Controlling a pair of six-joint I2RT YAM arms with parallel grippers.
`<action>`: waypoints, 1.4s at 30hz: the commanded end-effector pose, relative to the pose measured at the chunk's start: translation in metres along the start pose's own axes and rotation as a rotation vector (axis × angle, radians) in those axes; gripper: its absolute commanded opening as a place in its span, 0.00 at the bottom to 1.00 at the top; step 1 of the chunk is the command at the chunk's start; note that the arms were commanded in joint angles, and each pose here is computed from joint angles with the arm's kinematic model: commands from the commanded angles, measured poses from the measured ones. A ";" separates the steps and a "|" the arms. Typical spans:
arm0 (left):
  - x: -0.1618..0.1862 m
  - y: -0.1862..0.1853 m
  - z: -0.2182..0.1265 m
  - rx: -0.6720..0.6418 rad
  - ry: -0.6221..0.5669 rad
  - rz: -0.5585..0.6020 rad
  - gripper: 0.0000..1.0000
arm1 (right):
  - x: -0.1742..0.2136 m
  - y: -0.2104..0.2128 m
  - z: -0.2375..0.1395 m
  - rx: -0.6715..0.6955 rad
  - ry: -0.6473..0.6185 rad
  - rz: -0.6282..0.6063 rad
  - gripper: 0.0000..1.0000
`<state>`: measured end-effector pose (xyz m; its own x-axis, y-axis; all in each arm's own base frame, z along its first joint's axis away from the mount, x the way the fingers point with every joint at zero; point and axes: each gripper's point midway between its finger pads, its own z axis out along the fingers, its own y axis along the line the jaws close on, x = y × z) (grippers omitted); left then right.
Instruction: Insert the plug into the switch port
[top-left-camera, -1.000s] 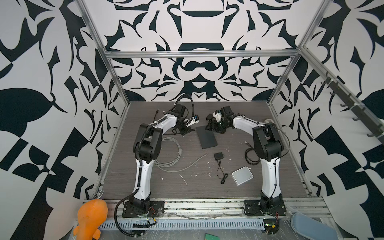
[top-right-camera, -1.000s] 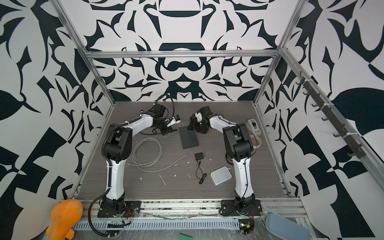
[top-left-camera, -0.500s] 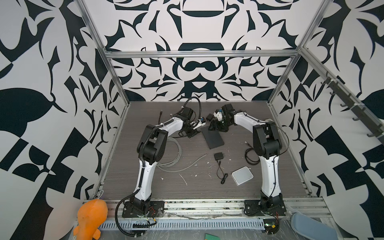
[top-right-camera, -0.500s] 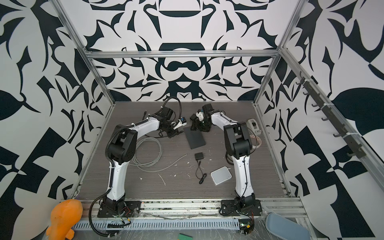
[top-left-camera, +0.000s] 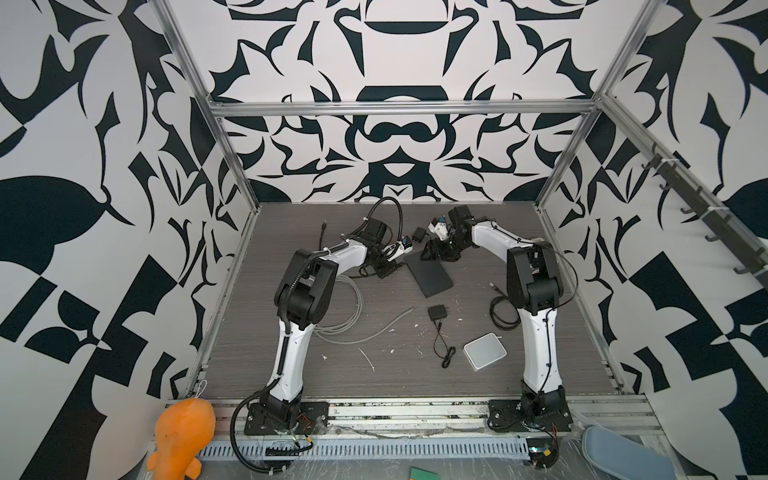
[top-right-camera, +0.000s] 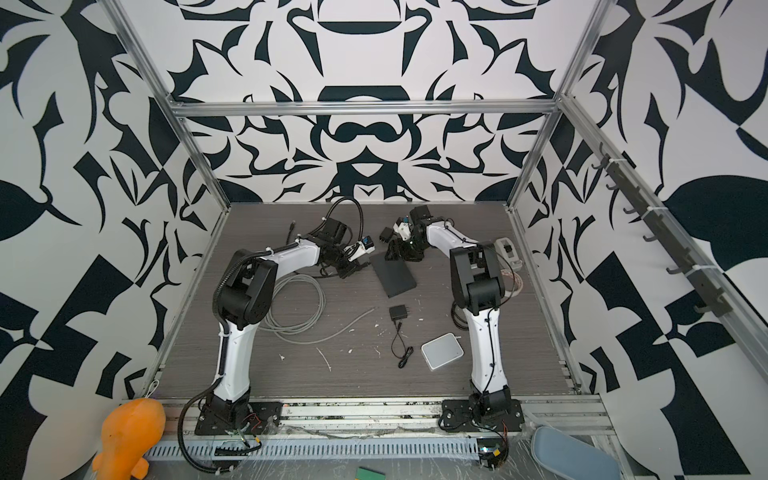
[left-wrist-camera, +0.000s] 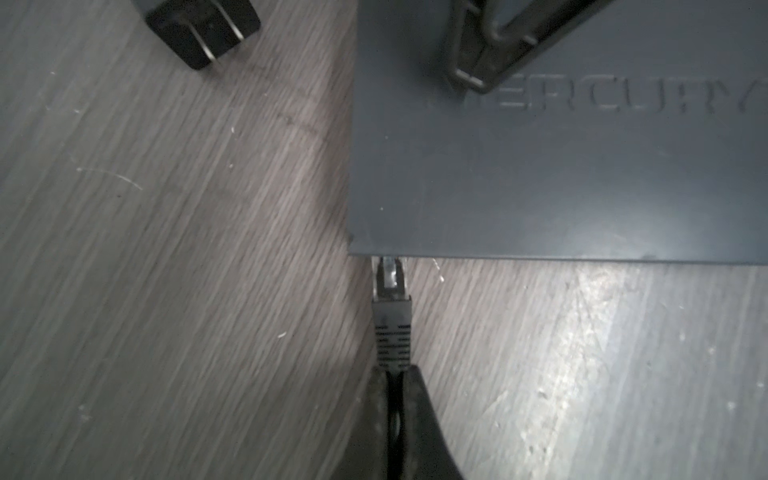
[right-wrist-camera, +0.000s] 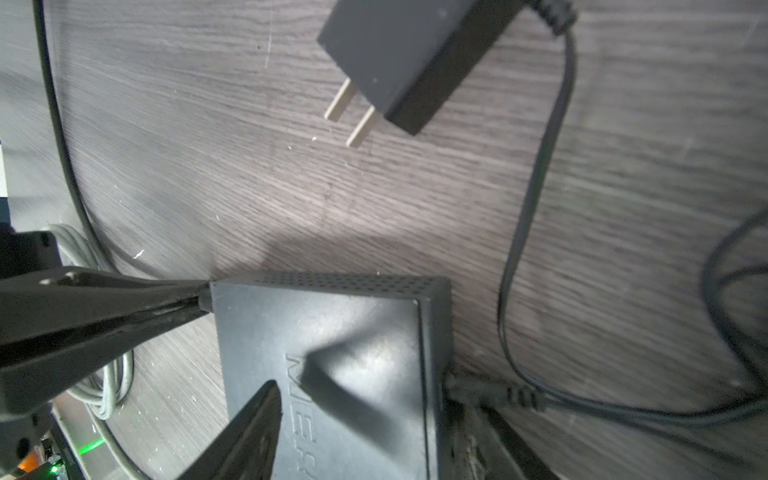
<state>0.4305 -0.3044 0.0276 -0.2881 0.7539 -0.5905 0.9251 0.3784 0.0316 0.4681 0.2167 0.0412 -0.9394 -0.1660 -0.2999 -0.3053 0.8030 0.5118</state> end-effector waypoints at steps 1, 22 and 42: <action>-0.003 -0.012 0.007 0.033 -0.032 -0.001 0.00 | 0.031 0.010 0.018 -0.054 0.117 -0.003 0.70; -0.042 -0.013 -0.002 0.124 -0.134 0.093 0.00 | 0.060 0.052 0.037 -0.139 0.171 -0.163 0.62; -0.058 -0.018 0.002 0.174 -0.165 0.214 0.00 | 0.089 0.091 0.046 -0.250 0.260 -0.330 0.59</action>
<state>0.4423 -0.3005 0.0328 -0.2606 0.7800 -0.5689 0.9506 0.3101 -0.0102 0.4574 0.2226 0.0356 -0.8352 -0.3700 -0.4068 -0.5287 0.7436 0.4093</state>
